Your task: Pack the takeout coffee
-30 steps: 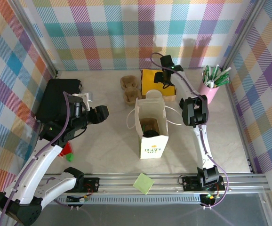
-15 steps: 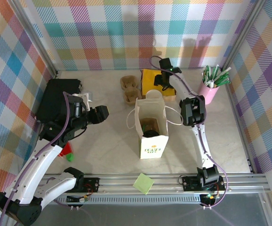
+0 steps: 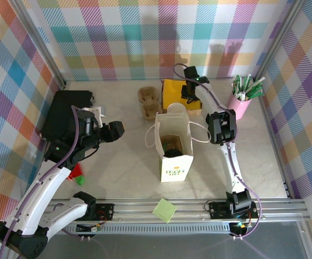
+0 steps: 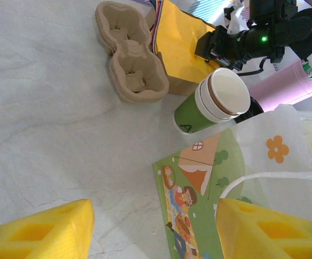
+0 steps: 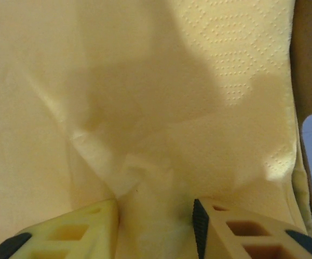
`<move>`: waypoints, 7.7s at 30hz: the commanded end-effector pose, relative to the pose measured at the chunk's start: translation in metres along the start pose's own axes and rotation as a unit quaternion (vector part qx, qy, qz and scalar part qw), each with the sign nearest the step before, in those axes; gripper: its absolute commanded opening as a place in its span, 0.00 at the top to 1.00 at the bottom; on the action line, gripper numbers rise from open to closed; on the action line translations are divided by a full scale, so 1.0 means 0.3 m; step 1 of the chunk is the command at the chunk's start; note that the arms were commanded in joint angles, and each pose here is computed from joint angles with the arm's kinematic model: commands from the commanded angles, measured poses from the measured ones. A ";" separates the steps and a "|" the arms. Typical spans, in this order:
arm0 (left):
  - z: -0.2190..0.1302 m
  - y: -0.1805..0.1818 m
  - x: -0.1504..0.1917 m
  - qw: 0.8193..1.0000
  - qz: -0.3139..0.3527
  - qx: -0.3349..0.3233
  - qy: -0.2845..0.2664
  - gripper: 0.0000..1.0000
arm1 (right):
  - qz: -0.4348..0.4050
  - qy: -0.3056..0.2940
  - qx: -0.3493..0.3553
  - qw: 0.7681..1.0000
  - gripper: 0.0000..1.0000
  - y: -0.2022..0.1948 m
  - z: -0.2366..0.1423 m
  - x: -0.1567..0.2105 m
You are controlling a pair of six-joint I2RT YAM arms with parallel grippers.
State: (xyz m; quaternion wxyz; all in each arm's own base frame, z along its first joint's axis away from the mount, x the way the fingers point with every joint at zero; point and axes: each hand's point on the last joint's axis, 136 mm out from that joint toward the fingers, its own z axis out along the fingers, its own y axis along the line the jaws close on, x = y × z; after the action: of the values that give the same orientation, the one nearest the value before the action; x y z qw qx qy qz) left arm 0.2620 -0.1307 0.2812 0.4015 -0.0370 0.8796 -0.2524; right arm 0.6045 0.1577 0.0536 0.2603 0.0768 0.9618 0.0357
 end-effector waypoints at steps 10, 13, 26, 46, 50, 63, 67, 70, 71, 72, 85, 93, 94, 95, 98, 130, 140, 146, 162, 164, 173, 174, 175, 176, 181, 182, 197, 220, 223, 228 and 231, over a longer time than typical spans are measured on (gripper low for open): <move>-0.010 0.011 -0.002 1.000 0.000 -0.008 0.002 0.39 | 0.014 -0.009 -0.031 0.999 0.83 0.018 -0.033 -0.043; -0.010 0.009 -0.004 1.000 0.000 -0.007 0.003 0.39 | 0.016 -0.020 -0.045 0.999 0.85 0.029 -0.074 -0.073; -0.042 0.001 -0.013 1.000 -0.002 -0.002 -0.008 0.39 | -0.005 -0.077 -0.042 0.996 0.94 0.004 -0.383 -0.192; -0.094 -0.091 -0.032 0.999 -0.012 0.040 -0.008 0.45 | 0.039 -0.177 -0.134 0.974 0.98 -0.060 -1.303 -0.176; -0.100 -0.144 -0.040 0.997 -0.005 0.070 -0.012 0.45 | 0.058 -0.164 -0.186 0.967 0.98 -0.057 -1.465 -0.084; -0.108 -0.321 -0.010 0.983 -0.029 0.181 0.009 0.45 | 0.108 0.006 -0.460 0.881 0.99 0.182 -1.703 0.215; -0.109 -0.368 0.007 0.978 -0.030 0.207 0.017 0.45 | 0.125 0.015 -0.470 0.874 1.00 0.185 -1.696 0.266; -0.102 -0.397 0.019 0.974 -0.033 0.225 0.022 0.45 | 0.136 0.026 -0.458 0.878 1.00 0.187 -1.664 0.310; -0.100 -0.411 0.022 0.971 -0.034 0.233 0.023 0.45 | 0.137 0.033 -0.458 0.878 1.00 0.194 -1.655 0.329; -0.093 -0.421 0.029 0.970 -0.034 0.238 0.027 0.45 | 0.136 0.039 -0.457 0.878 1.00 0.201 -1.645 0.348; 0.001 -0.483 0.120 0.969 -0.010 0.237 0.069 0.46 | 0.083 0.064 -0.337 0.936 1.00 0.228 -1.487 0.580; 0.028 -0.465 0.151 0.971 -0.013 0.227 0.078 0.46 | 0.038 0.063 -0.264 0.962 1.00 0.246 -1.390 0.661; 0.031 -0.464 0.157 0.971 -0.013 0.226 0.080 0.46 | 0.031 0.065 -0.258 0.964 1.00 0.253 -1.378 0.670; 0.035 -0.461 0.161 0.971 -0.013 0.225 0.081 0.46 | 0.024 0.068 -0.249 0.966 1.00 0.260 -1.363 0.681; 0.046 -0.452 0.175 0.972 -0.013 0.220 0.086 0.46 | 0.001 0.072 -0.217 0.973 1.00 0.269 -1.323 0.709; -0.086 -0.296 0.124 0.990 0.007 0.142 0.015 0.46 | -0.099 0.106 -0.055 0.988 0.71 0.231 -1.110 0.809; -0.143 -0.268 0.077 0.992 0.018 0.126 -0.020 0.46 | -0.112 0.035 -0.124 0.985 0.60 0.265 -1.319 0.672; -0.174 -0.248 0.032 0.993 0.038 0.099 -0.042 0.44 | -0.121 -0.037 -0.180 0.976 0.56 0.257 -1.484 0.580; -0.230 -0.222 -0.061 0.992 0.053 0.059 -0.093 0.37 | -0.060 -0.183 -0.193 0.962 0.36 -0.050 -1.654 0.430; -0.212 -0.252 -0.052 0.993 0.051 0.073 -0.075 0.37 | -0.039 -0.187 -0.189 0.963 0.35 -0.106 -1.648 0.430; -0.075 -0.383 0.023 0.993 0.039 0.109 0.025 0.41 | -0.004 -0.177 -0.130 0.976 0.26 -0.276 -1.561 0.495; -0.064 -0.379 0.026 0.993 0.040 0.104 0.025 0.40 | -0.001 -0.175 -0.119 0.977 0.24 -0.294 -1.538 0.509; -0.055 -0.369 0.025 0.994 0.041 0.097 0.021 0.40 | 0.005 -0.173 -0.110 0.979 0.23 -0.312 -1.519 0.520; -0.045 -0.353 0.023 0.995 0.042 0.087 0.013 0.39 | 0.012 -0.170 -0.097 0.981 0.21 -0.335 -1.493 0.535; -0.062 -0.234 -0.030 0.998 0.045 0.008 -0.053 0.35 | 0.056 -0.176 -0.046 0.982 0.16 -0.448 -1.405 0.596; -0.073 -0.209 -0.042 0.997 0.046 -0.008 -0.067 0.33 | 0.064 -0.179 -0.037 0.981 0.15 -0.470 -1.389 0.607; -0.166 0.276 -0.140 0.933 0.073 -0.283 -0.208 0.02 | 0.119 -0.232 0.067 0.963 0.01 -0.669 -1.101 0.663; 0.101 0.742 0.005 0.896 0.051 -0.375 -0.233 0.00 | -0.050 -0.312 0.041 0.948 0.01 -0.617 -0.641 0.568; 0.156 0.748 0.015 0.900 0.056 -0.353 -0.251 0.00 | -0.076 -0.324 0.015 0.943 0.01 -0.571 -0.622 0.531; 0.252 0.750 0.027 0.908 0.076 -0.319 -0.260 0.00 | -0.115 -0.350 -0.011 0.929 0.01 -0.514 -0.600 0.470; 0.298 0.722 0.009 0.913 0.101 -0.286 -0.272 0.00 | -0.114 -0.344 -0.031 0.932 0.01 -0.494 -0.577 0.450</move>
State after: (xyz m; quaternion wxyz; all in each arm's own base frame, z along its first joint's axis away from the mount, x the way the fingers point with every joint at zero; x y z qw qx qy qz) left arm 0.3348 0.0302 0.0915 0.5424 -0.1468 0.8197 0.1111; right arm 0.3596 0.0181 0.0840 0.5220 -0.0085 0.8527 -0.0182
